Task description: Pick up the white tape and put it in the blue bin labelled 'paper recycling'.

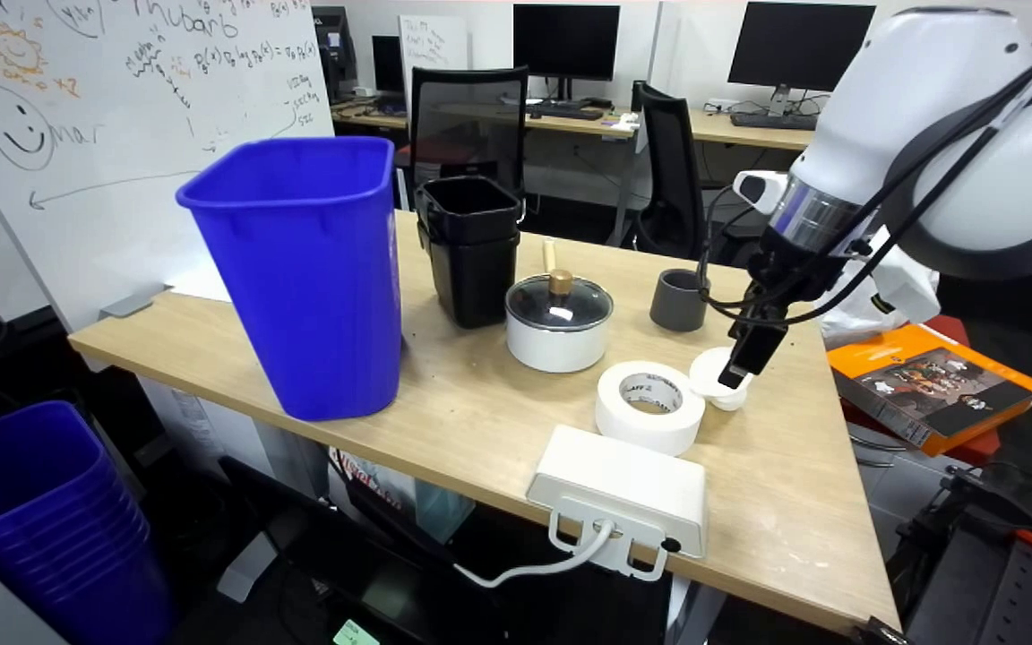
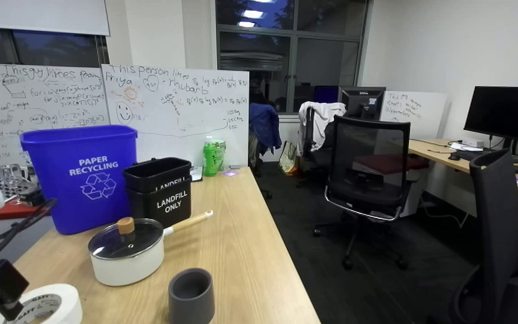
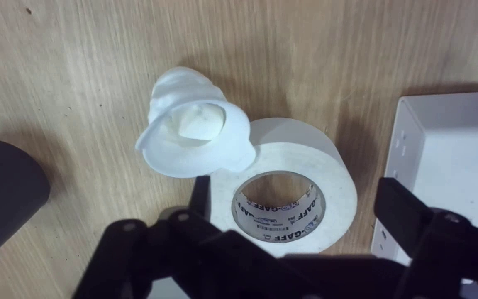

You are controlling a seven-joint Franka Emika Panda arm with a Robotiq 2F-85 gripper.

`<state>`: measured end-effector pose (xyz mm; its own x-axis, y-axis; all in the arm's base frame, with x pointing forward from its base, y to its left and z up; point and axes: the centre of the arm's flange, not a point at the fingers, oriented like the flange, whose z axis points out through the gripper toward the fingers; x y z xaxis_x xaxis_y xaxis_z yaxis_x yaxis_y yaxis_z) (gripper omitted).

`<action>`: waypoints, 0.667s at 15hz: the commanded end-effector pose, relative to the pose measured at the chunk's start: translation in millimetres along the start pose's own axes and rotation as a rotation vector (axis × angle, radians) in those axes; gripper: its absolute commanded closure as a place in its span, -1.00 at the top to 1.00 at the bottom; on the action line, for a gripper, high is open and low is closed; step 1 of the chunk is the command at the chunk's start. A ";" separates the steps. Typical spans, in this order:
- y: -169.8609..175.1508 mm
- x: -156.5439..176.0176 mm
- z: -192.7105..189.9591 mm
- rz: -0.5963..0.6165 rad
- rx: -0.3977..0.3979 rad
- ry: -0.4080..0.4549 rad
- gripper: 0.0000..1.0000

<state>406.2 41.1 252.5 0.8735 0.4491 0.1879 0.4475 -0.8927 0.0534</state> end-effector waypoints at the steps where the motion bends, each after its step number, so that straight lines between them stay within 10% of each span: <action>1: 17.5 14.1 33.6 -0.043 -0.021 0.042 1.00; 10: 43.3 44.9 90.1 -0.049 -0.084 0.107 1.00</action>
<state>469.5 31.7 194.0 0.8398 0.4710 0.2699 0.4520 -0.8821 0.1329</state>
